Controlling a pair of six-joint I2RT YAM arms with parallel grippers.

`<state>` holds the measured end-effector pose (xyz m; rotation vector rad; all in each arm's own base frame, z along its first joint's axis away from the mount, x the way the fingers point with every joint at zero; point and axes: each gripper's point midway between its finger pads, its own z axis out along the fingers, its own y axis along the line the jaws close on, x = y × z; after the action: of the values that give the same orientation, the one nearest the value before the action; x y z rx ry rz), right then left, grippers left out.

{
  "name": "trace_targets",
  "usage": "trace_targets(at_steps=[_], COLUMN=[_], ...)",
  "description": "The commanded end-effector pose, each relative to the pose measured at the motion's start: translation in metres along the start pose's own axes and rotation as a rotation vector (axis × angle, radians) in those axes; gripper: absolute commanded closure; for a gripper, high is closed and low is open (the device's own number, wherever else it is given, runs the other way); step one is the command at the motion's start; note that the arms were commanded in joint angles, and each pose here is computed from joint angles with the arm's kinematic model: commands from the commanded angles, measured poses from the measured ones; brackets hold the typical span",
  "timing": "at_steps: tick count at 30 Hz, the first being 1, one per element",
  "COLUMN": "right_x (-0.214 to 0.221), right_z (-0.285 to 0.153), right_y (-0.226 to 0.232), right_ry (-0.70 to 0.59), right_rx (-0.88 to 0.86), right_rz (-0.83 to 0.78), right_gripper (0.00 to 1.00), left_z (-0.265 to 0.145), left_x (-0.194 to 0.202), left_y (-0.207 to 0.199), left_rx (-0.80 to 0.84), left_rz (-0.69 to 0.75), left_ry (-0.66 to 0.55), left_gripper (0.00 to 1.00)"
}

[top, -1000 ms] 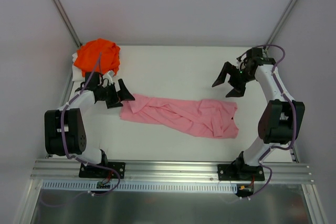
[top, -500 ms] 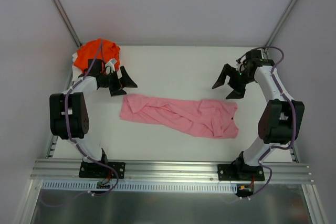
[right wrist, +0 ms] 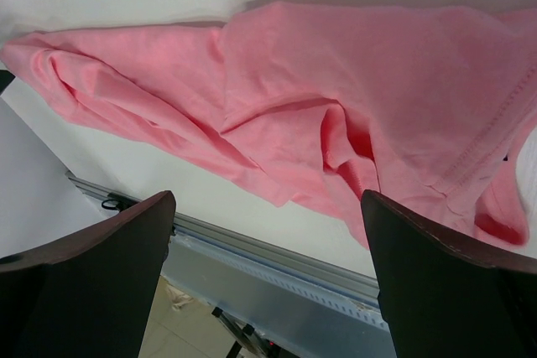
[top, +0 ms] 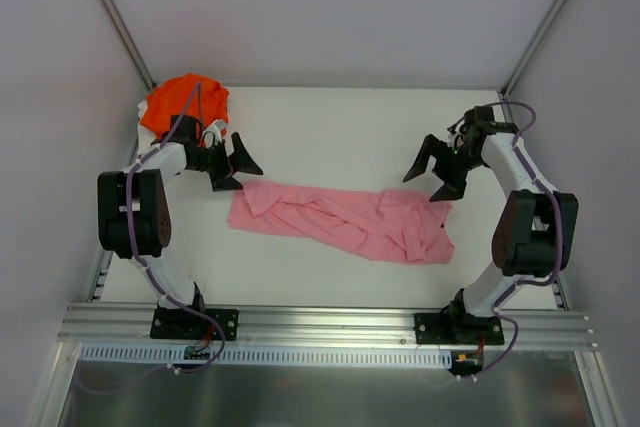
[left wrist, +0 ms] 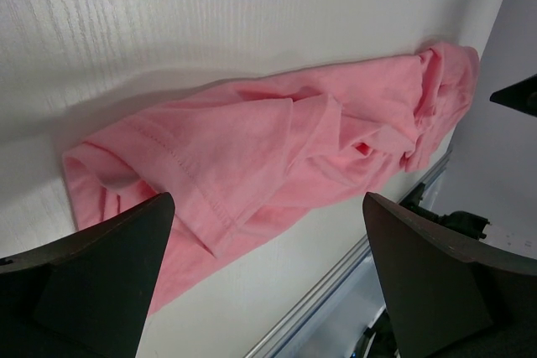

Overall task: Fold and stack the t-shirts
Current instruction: Fold the other side of the tshirt into a rectangle

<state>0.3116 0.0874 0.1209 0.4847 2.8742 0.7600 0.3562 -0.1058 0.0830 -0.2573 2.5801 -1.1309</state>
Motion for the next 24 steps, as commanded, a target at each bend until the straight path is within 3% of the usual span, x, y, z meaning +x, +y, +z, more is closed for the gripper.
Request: trace_targets(at_steps=[1, 11, 24], right_x=[0.003, 0.000, 0.002], right_z=[-0.013, -0.016, -0.023], right_y=[0.005, 0.010, 0.012], right_ry=[-0.050, -0.069, -0.081], right_rx=[-0.008, -0.023, -0.022], right_rz=[-0.022, -0.023, -0.035], right_gripper=[0.01, 0.01, 0.00], left_z=[-0.004, -0.005, 0.023], left_x=[0.004, 0.021, 0.023], left_y=[-0.009, 0.006, 0.006], left_rx=[0.030, -0.040, -0.041], left_rz=[0.038, 0.032, 0.064], left_ry=[0.036, 0.068, 0.073], left_gripper=[0.01, 0.01, 0.01])
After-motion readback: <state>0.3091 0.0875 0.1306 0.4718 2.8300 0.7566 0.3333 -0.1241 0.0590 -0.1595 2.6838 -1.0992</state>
